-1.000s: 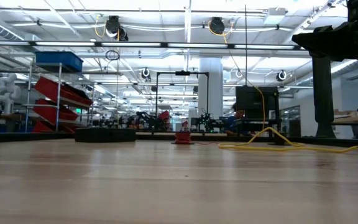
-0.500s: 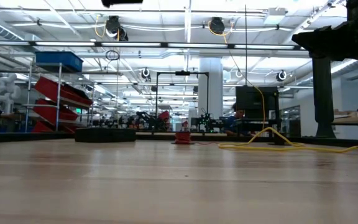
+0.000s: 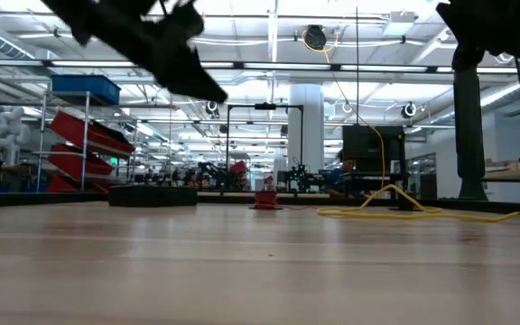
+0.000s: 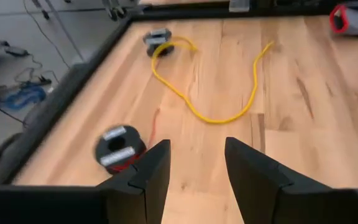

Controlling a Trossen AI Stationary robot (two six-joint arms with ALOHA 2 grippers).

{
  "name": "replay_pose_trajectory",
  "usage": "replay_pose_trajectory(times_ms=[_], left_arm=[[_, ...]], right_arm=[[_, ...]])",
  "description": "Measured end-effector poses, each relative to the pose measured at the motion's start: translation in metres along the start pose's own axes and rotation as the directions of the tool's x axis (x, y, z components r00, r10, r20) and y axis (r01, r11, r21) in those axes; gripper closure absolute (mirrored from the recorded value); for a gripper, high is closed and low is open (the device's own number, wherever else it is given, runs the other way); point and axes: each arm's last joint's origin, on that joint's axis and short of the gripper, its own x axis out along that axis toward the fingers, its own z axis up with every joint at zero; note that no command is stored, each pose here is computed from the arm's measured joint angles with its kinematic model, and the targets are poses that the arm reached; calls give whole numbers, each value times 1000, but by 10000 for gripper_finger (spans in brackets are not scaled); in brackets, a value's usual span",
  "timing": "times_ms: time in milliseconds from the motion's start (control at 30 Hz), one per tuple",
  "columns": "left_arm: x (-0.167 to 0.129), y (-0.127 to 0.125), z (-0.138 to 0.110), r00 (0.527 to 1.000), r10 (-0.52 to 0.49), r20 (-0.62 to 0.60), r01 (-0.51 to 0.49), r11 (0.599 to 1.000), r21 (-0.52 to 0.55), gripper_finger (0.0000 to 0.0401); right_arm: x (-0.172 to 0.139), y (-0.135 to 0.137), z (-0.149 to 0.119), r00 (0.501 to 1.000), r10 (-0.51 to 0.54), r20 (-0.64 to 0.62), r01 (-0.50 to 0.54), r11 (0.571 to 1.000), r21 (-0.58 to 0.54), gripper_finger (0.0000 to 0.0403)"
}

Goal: Coil cords
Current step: Uncoil the red wire from the spool

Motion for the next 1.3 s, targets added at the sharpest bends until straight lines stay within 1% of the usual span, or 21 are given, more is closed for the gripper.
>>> replay_pose_trajectory(times_ms=[100,233,367,500,600,733,867,967,1067,1133,1233,1300], left_arm=[[21,-1,-24,1000,10,-11,-10,1000,-13,239],[45,2,-48,1000,9,-12,-10,999,-36,239],[67,5,-62,998,-55,25,56,996,-68,239],[81,7,-73,997,-60,58,64,995,-74,239],[85,9,-78,997,-51,57,55,995,-78,239],[85,12,-79,998,-42,46,45,997,-58,239],[86,14,-83,999,-39,8,39,999,-24,239],[86,14,-87,999,-40,-37,40,999,12,239],[86,15,-89,999,-7,-51,9,999,51,239],[86,18,-89,997,53,-57,-49,997,59,239],[85,27,-89,988,138,-63,-133,988,78,239],[85,36,-90,983,169,-66,-165,985,58,239]], right_arm=[[1,0,1,1000,-1,14,2,999,-49,305],[7,-1,2,999,-22,-28,19,992,-128,305],[20,-2,11,994,-58,-96,37,978,-206,305],[43,-4,25,978,-75,-194,19,961,-275,305],[66,-5,34,950,-77,-301,-21,951,-308,305],[97,-8,32,878,-90,-470,-84,938,-336,305],[124,-11,10,801,-104,-589,-131,931,-341,305],[139,-15,-14,739,-120,-663,-166,921,-351,305],[151,-19,-42,690,-157,-706,-181,908,-379,305],[157,-22,-61,678,-168,-716,-198,896,-397,305],[165,-26,-88,673,-183,-717,-213,880,-424,305],[169,-30,-105,667,-189,-721,-222,873,-434,305]])
